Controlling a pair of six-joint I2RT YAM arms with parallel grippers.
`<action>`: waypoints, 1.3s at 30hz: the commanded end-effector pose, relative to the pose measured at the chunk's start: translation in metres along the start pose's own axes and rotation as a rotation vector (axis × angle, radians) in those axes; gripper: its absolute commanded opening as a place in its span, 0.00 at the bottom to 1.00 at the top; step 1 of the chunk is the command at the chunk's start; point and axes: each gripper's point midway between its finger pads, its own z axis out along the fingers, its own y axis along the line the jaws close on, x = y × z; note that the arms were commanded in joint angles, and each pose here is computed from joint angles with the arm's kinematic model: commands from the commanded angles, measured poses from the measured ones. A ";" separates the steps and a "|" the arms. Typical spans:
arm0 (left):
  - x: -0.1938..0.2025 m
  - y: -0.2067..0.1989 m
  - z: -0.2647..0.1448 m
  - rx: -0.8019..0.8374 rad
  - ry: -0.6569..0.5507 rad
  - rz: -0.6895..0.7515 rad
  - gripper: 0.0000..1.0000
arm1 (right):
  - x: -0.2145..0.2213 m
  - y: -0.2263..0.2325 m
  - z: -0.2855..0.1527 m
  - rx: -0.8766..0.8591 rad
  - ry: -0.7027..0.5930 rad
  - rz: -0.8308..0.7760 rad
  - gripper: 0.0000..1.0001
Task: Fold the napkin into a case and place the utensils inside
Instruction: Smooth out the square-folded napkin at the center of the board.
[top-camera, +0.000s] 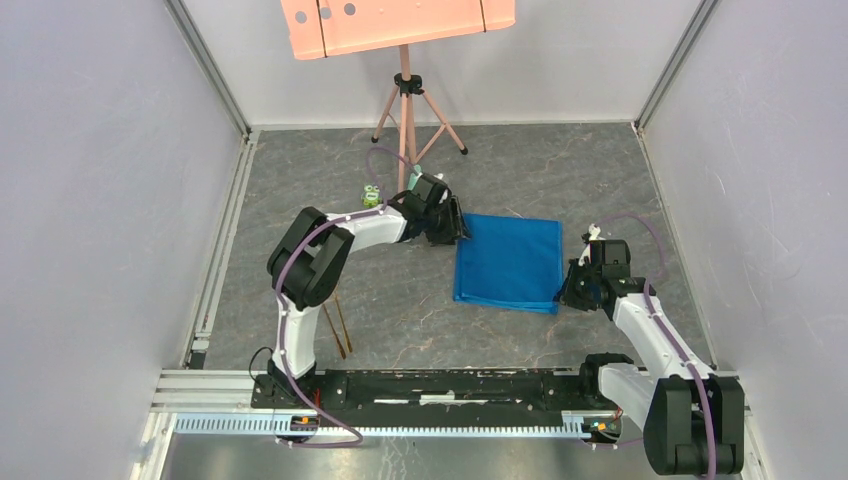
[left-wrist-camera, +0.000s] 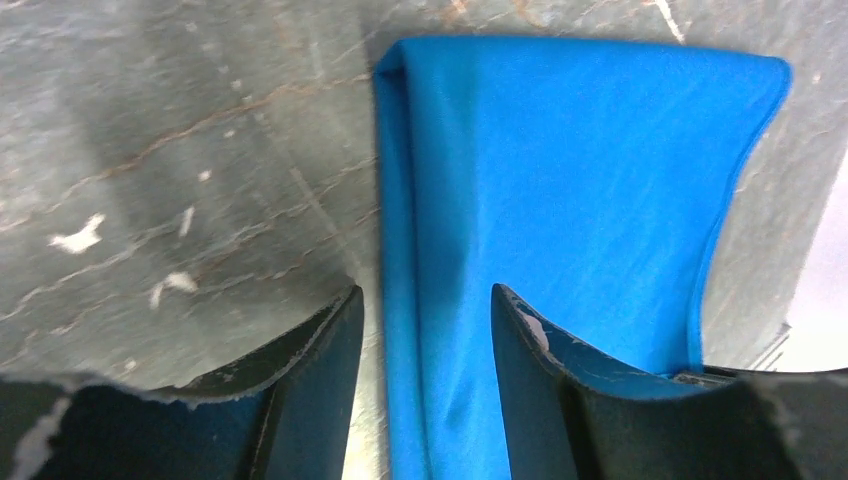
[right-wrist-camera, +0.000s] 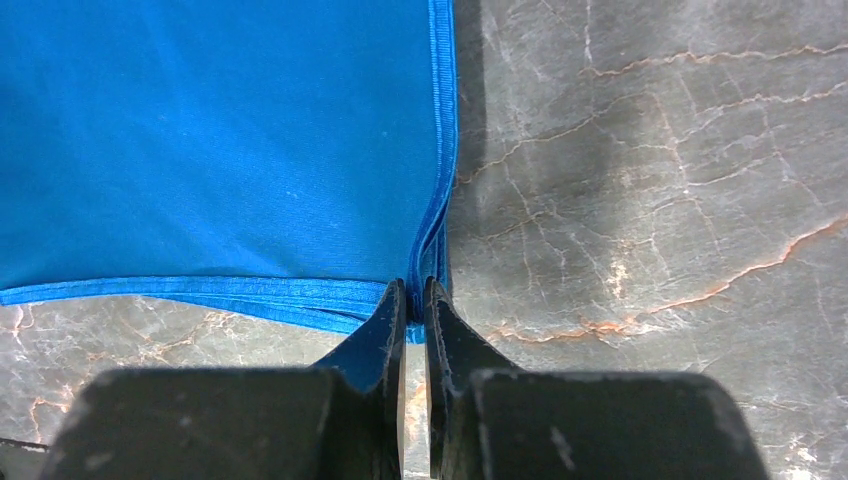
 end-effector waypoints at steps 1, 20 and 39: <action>0.013 0.011 -0.028 -0.051 0.043 0.055 0.58 | -0.012 0.011 -0.002 -0.050 -0.047 0.000 0.00; 0.115 -0.019 -0.086 0.110 0.201 0.075 0.44 | -0.012 0.019 0.001 -0.101 -0.057 0.026 0.00; 0.117 -0.031 -0.079 0.110 0.191 0.116 0.10 | -0.020 0.022 -0.008 -0.098 -0.069 0.002 0.00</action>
